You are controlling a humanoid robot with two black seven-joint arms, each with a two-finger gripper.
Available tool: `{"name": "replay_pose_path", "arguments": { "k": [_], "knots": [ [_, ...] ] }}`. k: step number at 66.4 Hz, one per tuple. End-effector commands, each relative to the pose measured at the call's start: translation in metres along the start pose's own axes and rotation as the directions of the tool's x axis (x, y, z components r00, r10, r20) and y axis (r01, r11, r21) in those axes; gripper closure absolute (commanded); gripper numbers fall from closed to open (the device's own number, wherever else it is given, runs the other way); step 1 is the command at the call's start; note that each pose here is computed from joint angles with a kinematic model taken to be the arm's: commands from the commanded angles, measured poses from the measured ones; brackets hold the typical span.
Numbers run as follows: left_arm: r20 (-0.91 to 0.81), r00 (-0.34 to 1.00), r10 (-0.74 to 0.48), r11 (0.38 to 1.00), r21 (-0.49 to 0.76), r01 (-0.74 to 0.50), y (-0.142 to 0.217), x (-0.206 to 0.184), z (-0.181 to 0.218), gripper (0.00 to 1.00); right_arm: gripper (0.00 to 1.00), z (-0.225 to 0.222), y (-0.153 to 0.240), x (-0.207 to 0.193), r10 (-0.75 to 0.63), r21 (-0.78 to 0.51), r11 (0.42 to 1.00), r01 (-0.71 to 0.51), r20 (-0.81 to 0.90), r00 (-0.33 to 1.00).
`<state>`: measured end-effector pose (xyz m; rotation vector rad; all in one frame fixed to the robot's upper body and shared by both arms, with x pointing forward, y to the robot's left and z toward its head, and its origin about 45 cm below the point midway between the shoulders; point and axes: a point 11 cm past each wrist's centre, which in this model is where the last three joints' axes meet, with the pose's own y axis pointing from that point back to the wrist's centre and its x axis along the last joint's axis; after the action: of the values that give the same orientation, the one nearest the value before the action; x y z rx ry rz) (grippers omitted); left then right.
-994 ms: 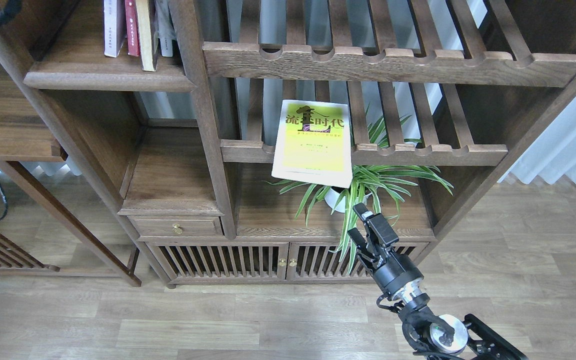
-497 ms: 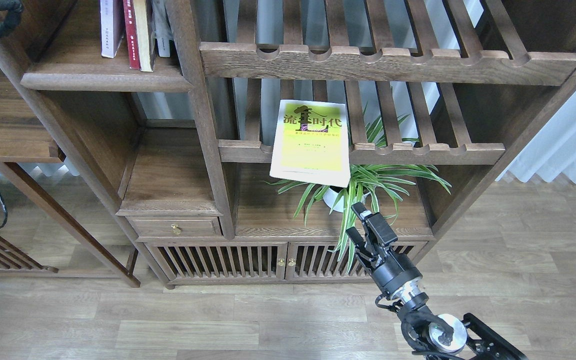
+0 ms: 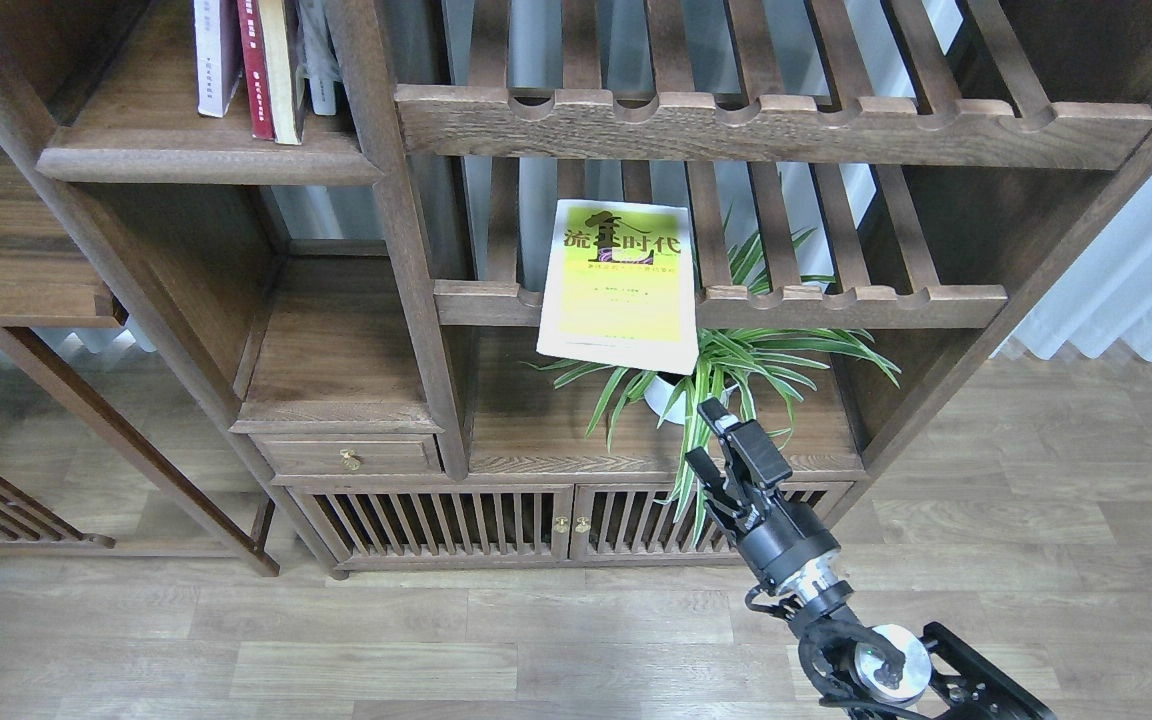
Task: Organize books on shelf
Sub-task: 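Withdraw the left gripper and reach the right gripper to the yellow book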
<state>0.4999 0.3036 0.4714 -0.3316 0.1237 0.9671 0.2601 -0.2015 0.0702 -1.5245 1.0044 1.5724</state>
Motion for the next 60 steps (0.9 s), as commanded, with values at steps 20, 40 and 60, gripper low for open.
{"name": "replay_pose_path", "arguments": {
  "k": [20, 40, 60],
  "knots": [
    [-0.074, 0.991, -0.113, 0.991, -0.076, 0.108, 0.049, -0.025, -0.02, 0.42, 0.01, 0.006, -0.004, -0.006, -0.022, -0.006, 1.0, 0.022, 0.013, 1.0],
    [-0.153, 0.988, -0.017, 0.999, -0.032, 0.012, 0.113, 0.002, -0.064, 0.37, 0.01, 0.053, -0.006, 0.001, -0.016, -0.056, 0.998, 0.022, 0.096, 0.995],
    [-0.221, 0.974, 0.042, 0.997, 0.069, -0.027, 0.157, 0.0, -0.12, 0.33, 0.01, 0.058, -0.003, 0.005, -0.007, -0.047, 0.999, 0.012, 0.113, 0.994]
  ]
}}
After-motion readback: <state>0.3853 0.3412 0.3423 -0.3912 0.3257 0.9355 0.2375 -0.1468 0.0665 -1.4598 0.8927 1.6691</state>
